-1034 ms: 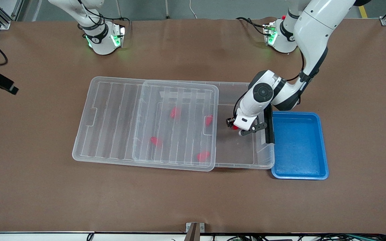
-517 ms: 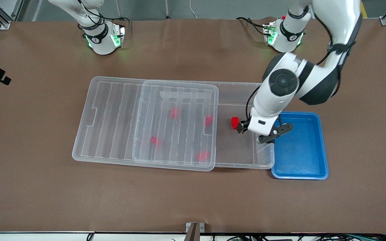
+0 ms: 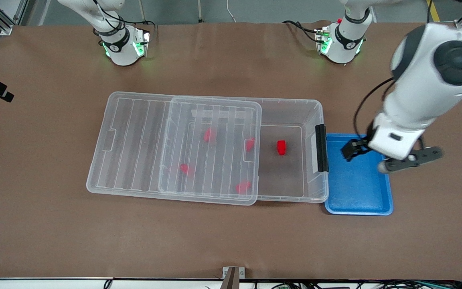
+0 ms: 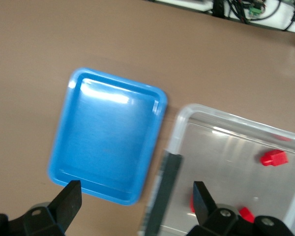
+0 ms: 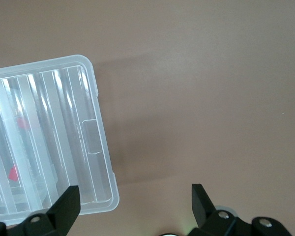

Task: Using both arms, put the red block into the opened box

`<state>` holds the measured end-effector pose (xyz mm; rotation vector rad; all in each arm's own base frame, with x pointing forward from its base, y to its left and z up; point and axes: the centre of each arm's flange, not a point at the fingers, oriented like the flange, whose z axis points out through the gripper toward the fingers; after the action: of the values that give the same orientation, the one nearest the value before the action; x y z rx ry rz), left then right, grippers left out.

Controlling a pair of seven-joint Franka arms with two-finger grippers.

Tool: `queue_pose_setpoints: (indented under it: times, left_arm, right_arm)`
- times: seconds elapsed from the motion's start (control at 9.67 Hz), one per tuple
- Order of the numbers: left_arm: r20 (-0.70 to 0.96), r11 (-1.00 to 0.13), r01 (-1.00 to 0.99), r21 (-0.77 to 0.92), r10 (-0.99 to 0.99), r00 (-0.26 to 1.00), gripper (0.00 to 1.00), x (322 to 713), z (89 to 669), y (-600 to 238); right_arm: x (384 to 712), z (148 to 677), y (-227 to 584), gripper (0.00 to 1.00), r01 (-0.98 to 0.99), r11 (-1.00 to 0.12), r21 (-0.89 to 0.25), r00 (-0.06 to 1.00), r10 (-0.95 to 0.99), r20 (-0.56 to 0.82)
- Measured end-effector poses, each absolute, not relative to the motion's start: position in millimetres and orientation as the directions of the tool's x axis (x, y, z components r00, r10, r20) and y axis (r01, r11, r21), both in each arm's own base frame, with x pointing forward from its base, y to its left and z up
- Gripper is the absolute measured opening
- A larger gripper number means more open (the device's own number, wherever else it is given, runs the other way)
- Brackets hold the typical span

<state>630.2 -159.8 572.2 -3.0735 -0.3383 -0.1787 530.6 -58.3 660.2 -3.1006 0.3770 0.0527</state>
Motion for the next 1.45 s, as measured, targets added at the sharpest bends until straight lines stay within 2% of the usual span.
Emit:
queue_pose_setpoints:
  times: [0.21, 0.41, 0.83, 1.24, 1.45]
  left_arm:
    - [0.12, -0.981, 0.184, -0.058, 0.176, 0.977, 1.0, 620.8, 607.6, -124.2]
    - [0.102, -0.994, 0.056, -0.089, 0.047, 0.994, 1.0, 604.5, 637.6, -102.7]
    - [0.086, -0.996, -0.026, -0.086, -0.034, 0.996, 1.0, 552.1, 697.8, -57.8]
    - [0.065, -0.998, -0.027, -0.049, -0.03, 0.997, 1.0, 531.7, 700.7, -38.6]
    - [0.061, -0.998, -0.031, -0.046, -0.034, 0.998, 1.0, 530.7, 699.4, -40.5]
  right_arm:
    - [530.6, 659.9, -58.3, 1.0, -0.24, -0.971, -0.014, 0.97, -0.239, -0.036]
    - [530.7, 659.8, -58.3, 1.0, -0.24, -0.971, -0.014, 0.97, -0.239, -0.036]
    - [530.7, 659.5, -58.3, 1.0, -0.24, -0.971, -0.013, 0.97, -0.239, -0.036]
    - [530.7, 658.9, -58.4, 1.0, -0.235, -0.972, -0.013, 0.971, -0.234, -0.038]
    - [533.0, 646.0, -63.3, 0.99, -0.112, -0.994, -0.017, 0.992, -0.111, -0.052]
